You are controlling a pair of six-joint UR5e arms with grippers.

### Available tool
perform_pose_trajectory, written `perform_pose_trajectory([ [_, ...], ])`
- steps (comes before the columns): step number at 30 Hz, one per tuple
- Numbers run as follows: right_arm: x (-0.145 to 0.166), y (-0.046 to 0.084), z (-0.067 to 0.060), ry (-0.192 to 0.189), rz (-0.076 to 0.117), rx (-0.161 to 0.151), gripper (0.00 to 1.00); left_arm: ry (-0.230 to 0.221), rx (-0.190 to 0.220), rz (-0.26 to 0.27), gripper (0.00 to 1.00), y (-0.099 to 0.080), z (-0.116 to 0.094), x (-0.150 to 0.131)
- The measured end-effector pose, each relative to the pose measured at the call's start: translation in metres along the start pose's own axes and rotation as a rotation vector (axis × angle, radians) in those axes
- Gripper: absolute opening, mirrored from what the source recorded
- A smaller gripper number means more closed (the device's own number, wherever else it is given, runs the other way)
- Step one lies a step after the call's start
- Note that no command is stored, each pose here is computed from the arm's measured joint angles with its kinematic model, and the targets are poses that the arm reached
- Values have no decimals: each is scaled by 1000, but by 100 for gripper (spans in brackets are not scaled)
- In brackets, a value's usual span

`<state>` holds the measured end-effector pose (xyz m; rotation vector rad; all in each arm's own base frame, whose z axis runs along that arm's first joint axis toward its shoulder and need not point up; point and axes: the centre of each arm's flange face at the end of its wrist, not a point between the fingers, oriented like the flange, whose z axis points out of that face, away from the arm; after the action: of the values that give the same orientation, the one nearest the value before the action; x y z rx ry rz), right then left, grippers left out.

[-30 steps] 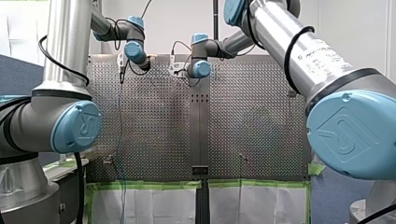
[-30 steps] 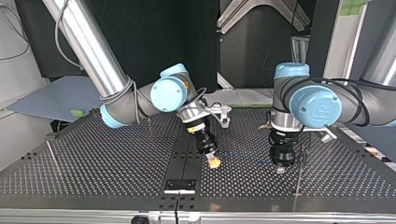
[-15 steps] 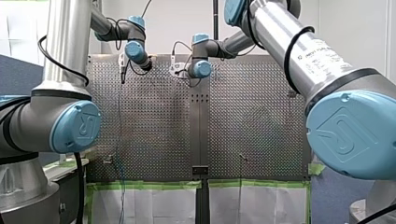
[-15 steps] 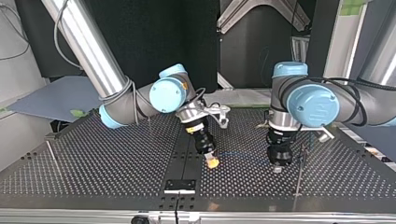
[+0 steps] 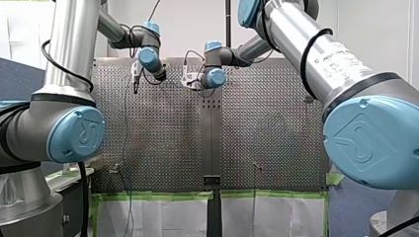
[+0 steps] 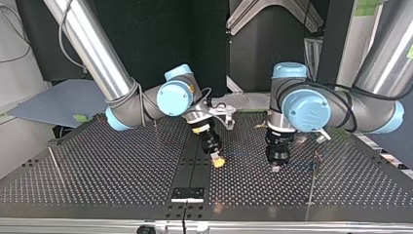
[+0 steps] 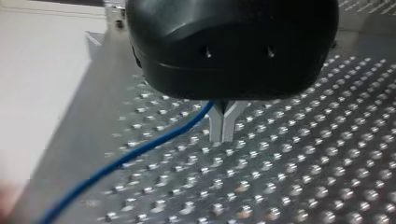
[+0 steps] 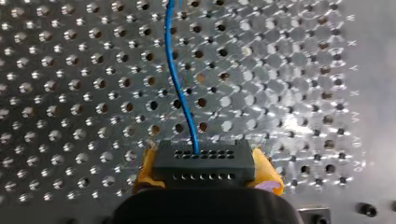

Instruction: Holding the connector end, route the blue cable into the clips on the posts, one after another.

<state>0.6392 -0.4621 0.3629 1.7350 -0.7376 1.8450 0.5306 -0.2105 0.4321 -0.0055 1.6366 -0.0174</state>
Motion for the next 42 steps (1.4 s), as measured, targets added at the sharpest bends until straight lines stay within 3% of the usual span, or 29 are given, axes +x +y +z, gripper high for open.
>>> perform_pose_trajectory([
  [12,-28,13,-7,-52,1,-42,0,49,6,-15,2,-24,-2,27],
  [23,-70,38,-20,-123,-20,-90,0,54,19,-18,2,-44,-12,43],
  [34,-86,51,-25,-135,-33,-106,0,71,29,-3,2,-63,-11,62],
  [42,-108,65,-32,-134,-24,-122,0,88,25,3,2,-76,-8,82],
])
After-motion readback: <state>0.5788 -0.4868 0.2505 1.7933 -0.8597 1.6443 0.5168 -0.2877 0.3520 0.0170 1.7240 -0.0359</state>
